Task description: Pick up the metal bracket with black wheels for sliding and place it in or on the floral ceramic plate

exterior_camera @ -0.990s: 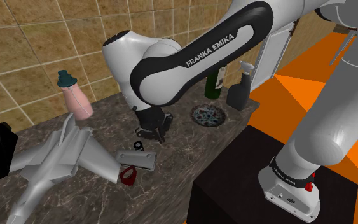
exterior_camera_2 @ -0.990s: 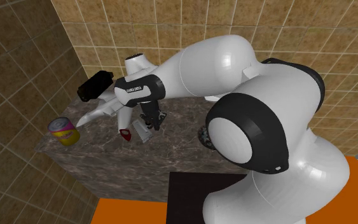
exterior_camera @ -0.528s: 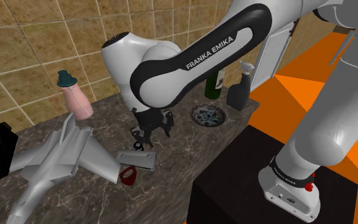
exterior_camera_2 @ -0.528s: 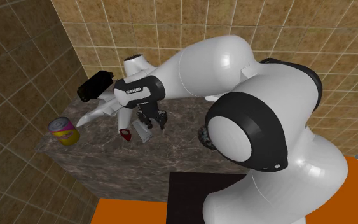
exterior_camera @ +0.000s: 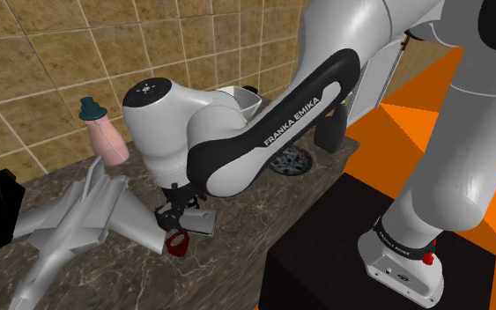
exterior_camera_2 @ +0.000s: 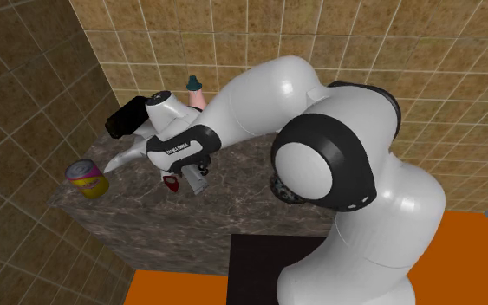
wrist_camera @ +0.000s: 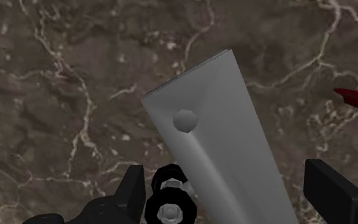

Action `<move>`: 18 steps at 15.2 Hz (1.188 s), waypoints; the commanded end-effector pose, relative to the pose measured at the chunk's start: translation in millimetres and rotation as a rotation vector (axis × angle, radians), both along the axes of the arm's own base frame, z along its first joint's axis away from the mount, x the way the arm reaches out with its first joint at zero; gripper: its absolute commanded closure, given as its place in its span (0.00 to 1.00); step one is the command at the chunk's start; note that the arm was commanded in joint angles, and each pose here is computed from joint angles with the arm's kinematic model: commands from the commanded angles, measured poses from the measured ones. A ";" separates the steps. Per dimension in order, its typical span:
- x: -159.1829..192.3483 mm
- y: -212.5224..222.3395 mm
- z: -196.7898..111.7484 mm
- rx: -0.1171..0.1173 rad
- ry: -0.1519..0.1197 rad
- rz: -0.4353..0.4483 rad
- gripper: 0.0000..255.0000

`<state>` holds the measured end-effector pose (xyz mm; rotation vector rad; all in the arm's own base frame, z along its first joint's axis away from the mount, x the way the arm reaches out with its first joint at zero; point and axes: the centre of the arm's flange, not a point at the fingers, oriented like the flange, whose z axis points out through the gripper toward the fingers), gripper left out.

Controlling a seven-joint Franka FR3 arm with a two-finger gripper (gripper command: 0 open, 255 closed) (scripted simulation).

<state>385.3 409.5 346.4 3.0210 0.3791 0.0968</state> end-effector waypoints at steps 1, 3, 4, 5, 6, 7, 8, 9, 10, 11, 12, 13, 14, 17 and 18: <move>-1.0 3.4 -9.2 0.007 -0.011 0.033 0.00; -0.1 2.6 -19.7 0.007 -0.011 0.033 0.00; 0.4 2.2 -24.9 0.007 -0.011 0.033 0.00; 0.9 1.8 -30.2 0.007 -0.011 0.033 0.00; 1.3 1.4 -35.4 0.007 -0.011 0.033 0.00; 1.6 1.2 -38.4 0.007 -0.011 0.033 0.00; 1.6 1.2 -38.5 0.007 -0.011 0.033 0.00; 1.6 1.2 -38.5 0.007 -0.011 0.033 0.00; 1.6 1.2 -38.4 0.007 -0.011 0.033 0.00; 1.6 1.2 -38.4 0.007 -0.011 0.033 0.00; 1.6 1.2 -38.4 0.007 -0.011 0.033 0.00; 1.6 1.2 -38.4 0.007 -0.011 0.033 0.00; 1.6 1.2 -38.4 0.007 -0.011 0.033 0.00; 1.6 0.7 -38.4 0.007 -0.011 0.033 1.00; 1.6 0.7 -38.4 0.007 -0.011 0.033 1.00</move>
